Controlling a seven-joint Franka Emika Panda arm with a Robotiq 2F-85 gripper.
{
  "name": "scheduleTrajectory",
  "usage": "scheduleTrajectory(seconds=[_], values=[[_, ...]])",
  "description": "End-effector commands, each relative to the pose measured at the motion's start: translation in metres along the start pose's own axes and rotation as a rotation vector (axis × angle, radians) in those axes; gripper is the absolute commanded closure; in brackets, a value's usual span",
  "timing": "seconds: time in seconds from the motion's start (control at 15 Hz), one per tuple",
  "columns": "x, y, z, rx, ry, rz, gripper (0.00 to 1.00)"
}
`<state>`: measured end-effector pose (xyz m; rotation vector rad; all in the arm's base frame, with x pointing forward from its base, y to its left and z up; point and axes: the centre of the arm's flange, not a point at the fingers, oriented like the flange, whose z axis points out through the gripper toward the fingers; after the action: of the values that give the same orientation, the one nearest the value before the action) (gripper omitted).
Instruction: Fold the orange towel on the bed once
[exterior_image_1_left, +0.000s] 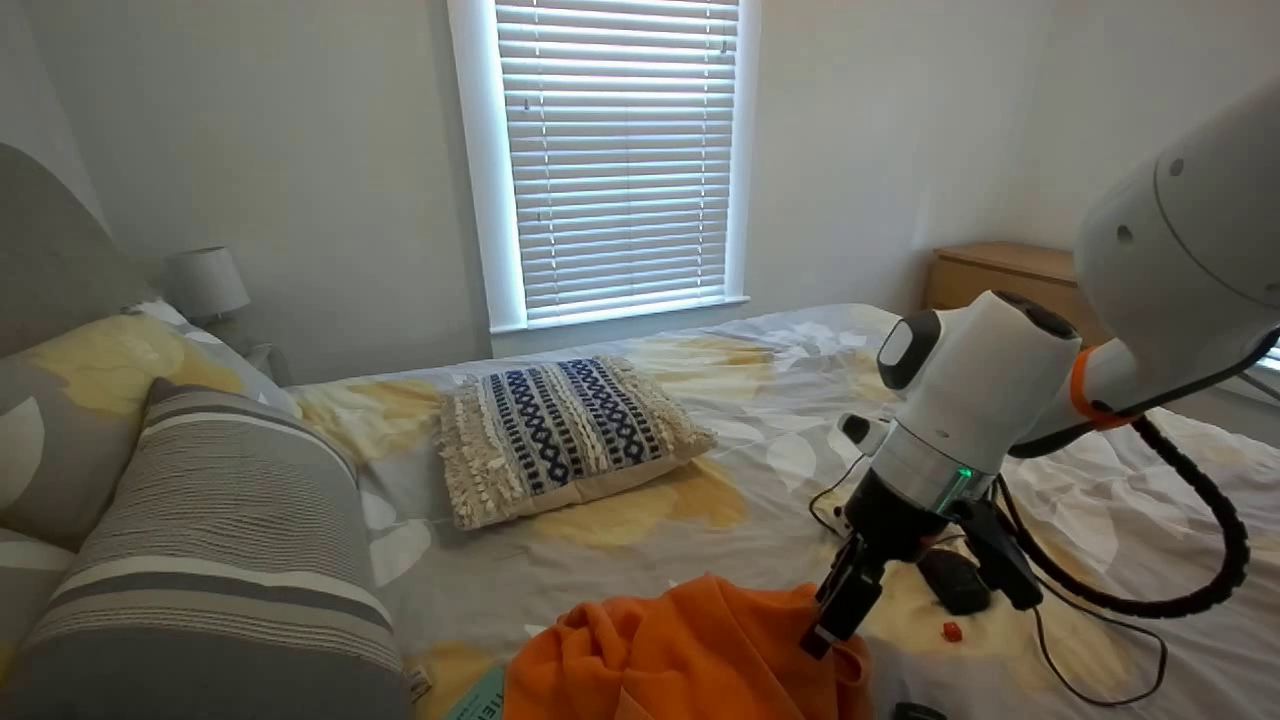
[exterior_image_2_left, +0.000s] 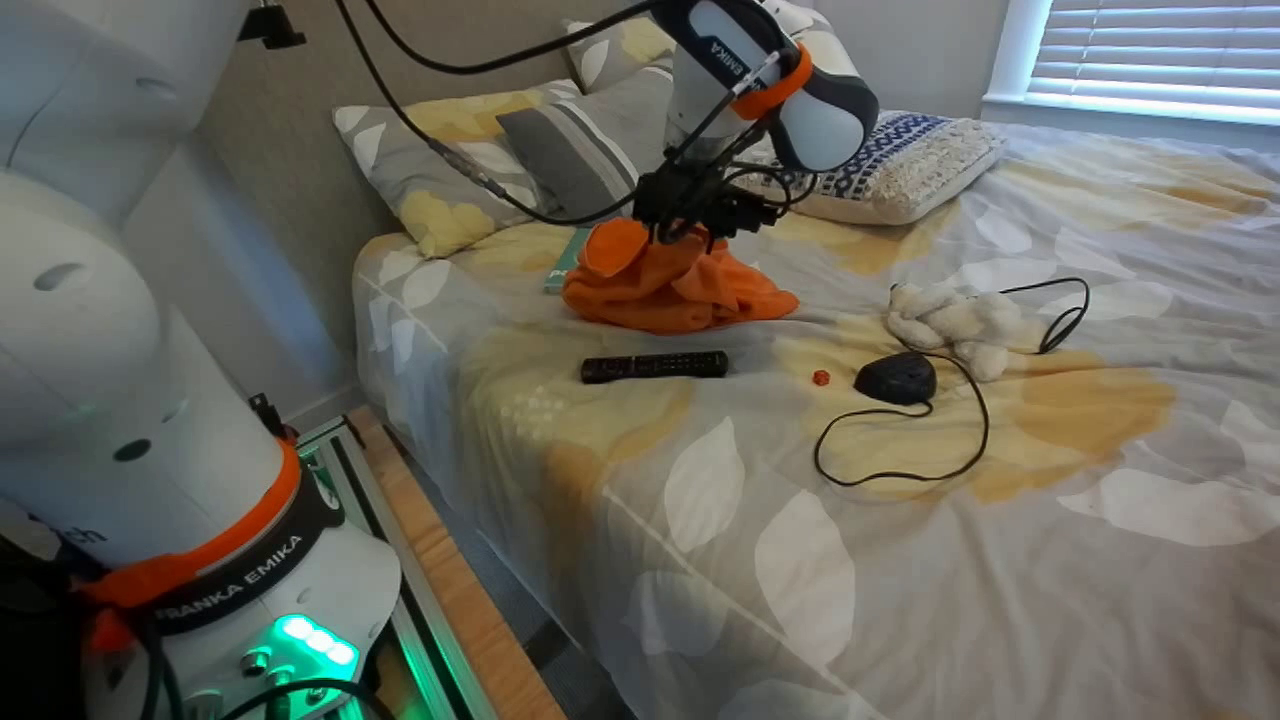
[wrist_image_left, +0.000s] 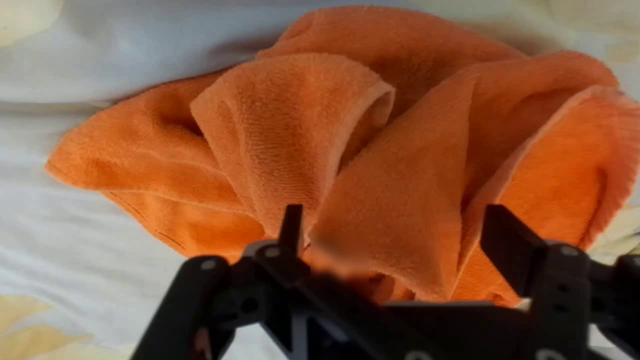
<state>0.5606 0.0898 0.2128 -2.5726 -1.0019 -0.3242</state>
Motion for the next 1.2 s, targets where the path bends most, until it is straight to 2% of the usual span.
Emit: scheduleTrajectory(seconds=[0.0, 0.2, 0.4, 0.53, 0.87, 1.13], values=[[0.006, 0.007, 0.014, 0.021, 0.025, -0.004, 0.42], [0.007, -0.002, 0.017, 0.049, 0.027, 0.040, 0.65], [0.016, -0.022, 0.011, 0.094, 0.033, 0.175, 0.89], [0.028, -0.034, 0.003, 0.160, 0.056, 0.264, 1.00], [0.059, -0.051, -0.021, 0.322, 0.151, 0.439, 0.98], [0.083, -0.054, -0.015, 0.397, 0.339, 0.519, 0.98]])
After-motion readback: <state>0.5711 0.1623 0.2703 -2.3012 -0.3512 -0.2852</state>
